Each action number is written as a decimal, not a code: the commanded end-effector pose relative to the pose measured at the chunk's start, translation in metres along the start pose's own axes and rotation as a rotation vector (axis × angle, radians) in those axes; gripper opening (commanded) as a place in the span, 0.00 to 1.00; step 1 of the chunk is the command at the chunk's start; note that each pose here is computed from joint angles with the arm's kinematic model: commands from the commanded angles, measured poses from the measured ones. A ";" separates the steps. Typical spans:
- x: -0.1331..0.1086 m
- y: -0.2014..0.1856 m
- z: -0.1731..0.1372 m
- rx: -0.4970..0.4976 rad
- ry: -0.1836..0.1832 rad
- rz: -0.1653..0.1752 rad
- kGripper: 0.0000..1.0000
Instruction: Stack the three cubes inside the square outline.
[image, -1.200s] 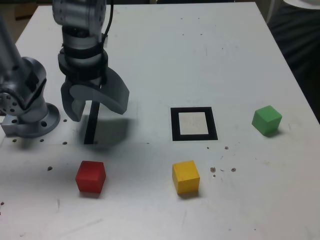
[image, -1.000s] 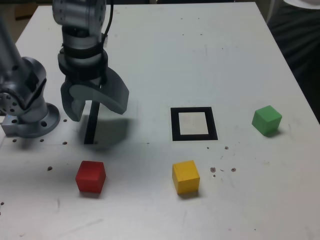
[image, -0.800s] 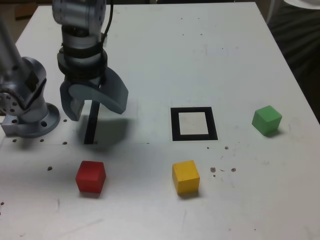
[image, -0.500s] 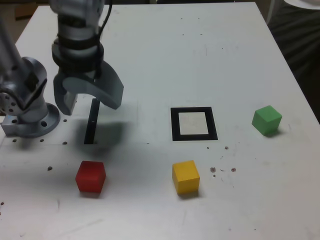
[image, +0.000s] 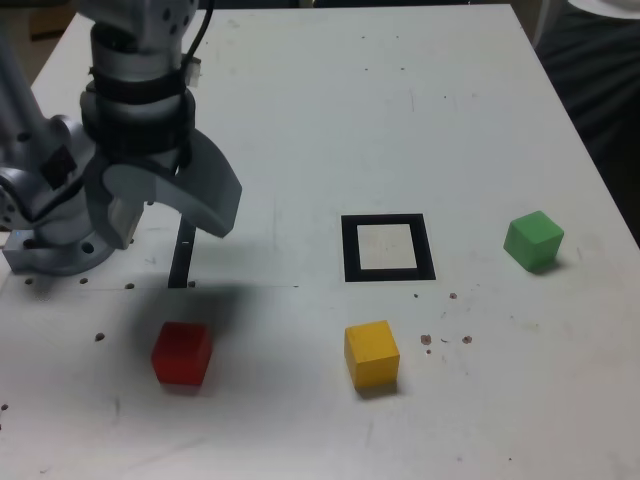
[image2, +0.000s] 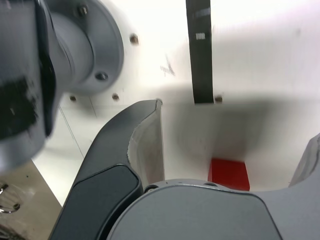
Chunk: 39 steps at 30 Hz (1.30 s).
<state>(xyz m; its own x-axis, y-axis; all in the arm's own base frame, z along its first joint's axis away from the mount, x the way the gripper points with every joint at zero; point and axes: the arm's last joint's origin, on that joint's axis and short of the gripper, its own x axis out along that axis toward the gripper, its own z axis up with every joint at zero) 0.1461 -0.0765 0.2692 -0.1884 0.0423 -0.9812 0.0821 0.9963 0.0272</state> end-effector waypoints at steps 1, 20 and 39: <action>-0.001 -0.009 0.000 -0.002 0.006 -0.002 0.99; 0.009 -0.077 0.011 0.068 0.041 -0.036 0.99; 0.039 -0.106 0.037 0.109 0.090 -0.032 0.94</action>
<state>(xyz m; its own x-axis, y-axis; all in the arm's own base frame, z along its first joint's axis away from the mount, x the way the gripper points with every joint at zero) 0.1647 -0.1814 0.2232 -0.2750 0.0188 -0.9612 0.1760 0.9839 -0.0311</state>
